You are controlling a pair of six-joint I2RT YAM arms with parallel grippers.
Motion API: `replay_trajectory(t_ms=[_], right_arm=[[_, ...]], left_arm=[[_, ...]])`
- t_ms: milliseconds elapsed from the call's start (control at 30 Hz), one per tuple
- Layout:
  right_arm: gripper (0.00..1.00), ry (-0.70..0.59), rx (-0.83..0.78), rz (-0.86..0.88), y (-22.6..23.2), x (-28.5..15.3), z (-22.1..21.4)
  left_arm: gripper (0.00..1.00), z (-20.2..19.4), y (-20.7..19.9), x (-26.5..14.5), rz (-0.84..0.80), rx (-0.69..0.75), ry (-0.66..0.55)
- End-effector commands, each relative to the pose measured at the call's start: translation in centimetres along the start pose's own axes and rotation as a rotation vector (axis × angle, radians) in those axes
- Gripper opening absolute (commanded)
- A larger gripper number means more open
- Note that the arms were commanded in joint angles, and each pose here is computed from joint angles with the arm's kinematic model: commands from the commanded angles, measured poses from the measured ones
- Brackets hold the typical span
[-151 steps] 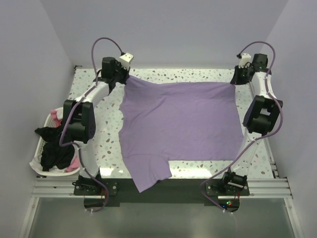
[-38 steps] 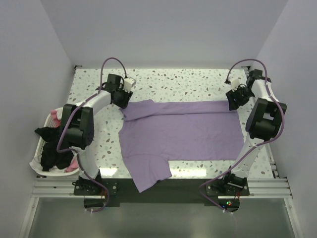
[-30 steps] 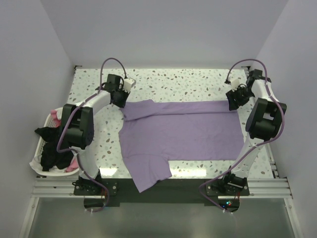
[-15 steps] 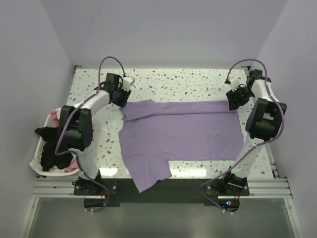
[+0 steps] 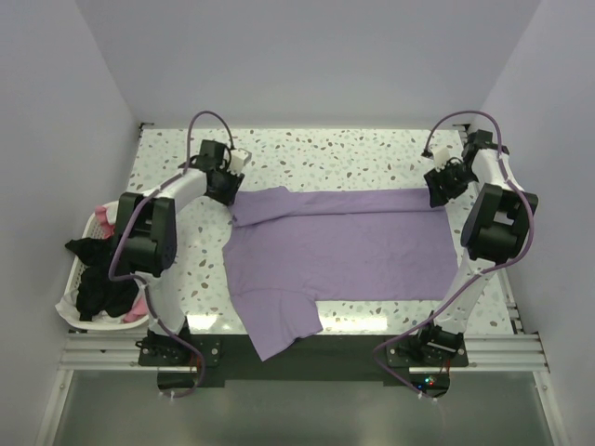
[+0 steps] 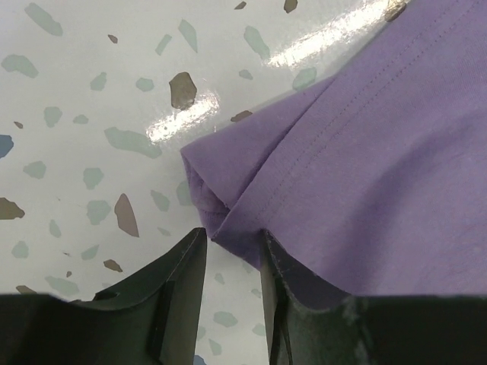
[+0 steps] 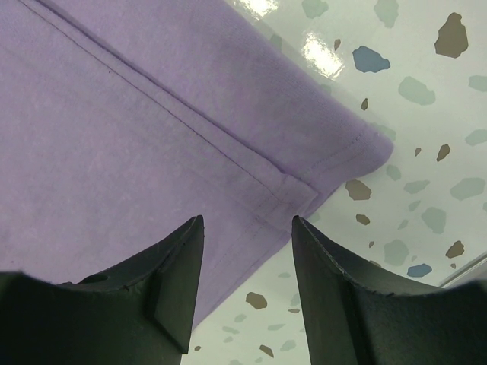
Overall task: Fold and stack the t-shirts
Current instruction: Fold the tshirt
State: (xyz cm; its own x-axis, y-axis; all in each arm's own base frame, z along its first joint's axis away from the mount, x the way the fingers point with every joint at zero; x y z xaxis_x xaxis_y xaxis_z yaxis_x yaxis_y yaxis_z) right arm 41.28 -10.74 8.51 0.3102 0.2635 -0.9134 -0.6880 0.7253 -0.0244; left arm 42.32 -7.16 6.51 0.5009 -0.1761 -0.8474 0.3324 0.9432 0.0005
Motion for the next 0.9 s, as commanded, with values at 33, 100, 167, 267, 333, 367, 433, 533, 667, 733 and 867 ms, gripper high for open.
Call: replay_trajectory(t_ms=[33, 100, 167, 267, 333, 367, 433, 533, 667, 733, 867], right_arm=[[0.53, -0.009, -0.025, -0.019, -0.1, -1.2, 0.7], [0.53, -0.007, -0.024, -0.018, -0.2, -1.1, 0.6], [0.53, -0.008, -0.023, -0.016, -0.1, -1.2, 0.6], [0.52, -0.010, -0.023, -0.018, -0.1, -1.3, 0.7], [0.52, -0.010, -0.021, -0.016, -0.1, -1.2, 0.8], [0.52, -0.012, -0.021, -0.016, -0.1, -1.3, 0.8], [0.51, -0.012, -0.021, -0.017, -0.1, -1.4, 0.8], [0.50, -0.013, -0.024, -0.023, -0.2, -1.7, 1.0], [0.49, -0.009, -0.023, -0.024, -0.1, -1.9, 0.9], [0.49, -0.007, -0.030, -0.027, -0.1, -2.1, 0.9], [0.46, 0.016, -0.048, -0.040, -0.2, -2.4, 0.6]], left_arm=[[0.32, 1.7, 0.3, -0.5, -0.012, -0.023, -0.037], [0.19, 2.2, 0.1, -1.0, -0.023, -0.022, -0.059], [0.08, 2.4, -0.2, -1.4, -0.041, -0.018, -0.080], [0.00, 3.0, -0.6, -2.5, -0.064, 0.002, -0.122], [0.00, 3.3, -1.4, -3.6, -0.103, 0.026, -0.161], [0.00, 3.3, -1.6, -4.0, -0.116, 0.037, -0.172], [0.00, 3.3, -2.7, -5.3, -0.177, 0.080, -0.206], [0.00, 2.7, -4.2, -7.0, -0.250, 0.157, -0.238], [0.00, 0.8, -6.9, -8.5, -0.348, 0.304, -0.238], [0.00, -1.1, -8.6, -9.4, -0.422, 0.413, -0.227], [0.00, -5.0, -9.9, -10.7, -0.503, 0.592, -0.203]])
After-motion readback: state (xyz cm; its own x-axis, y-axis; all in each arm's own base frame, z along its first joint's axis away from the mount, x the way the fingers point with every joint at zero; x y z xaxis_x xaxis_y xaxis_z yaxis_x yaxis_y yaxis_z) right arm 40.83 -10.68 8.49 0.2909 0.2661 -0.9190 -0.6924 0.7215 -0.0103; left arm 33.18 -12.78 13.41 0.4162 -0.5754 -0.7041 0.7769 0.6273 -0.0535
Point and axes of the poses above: each gripper's point midway between its finger pads, its own x axis out along the fingers, its own y axis along the line the jaws close on, z = x × y, the point moved 3 cm from there along -x, back along the fingers, and after that the axes turned 8 degrees about -x, right-handed, at the moved point
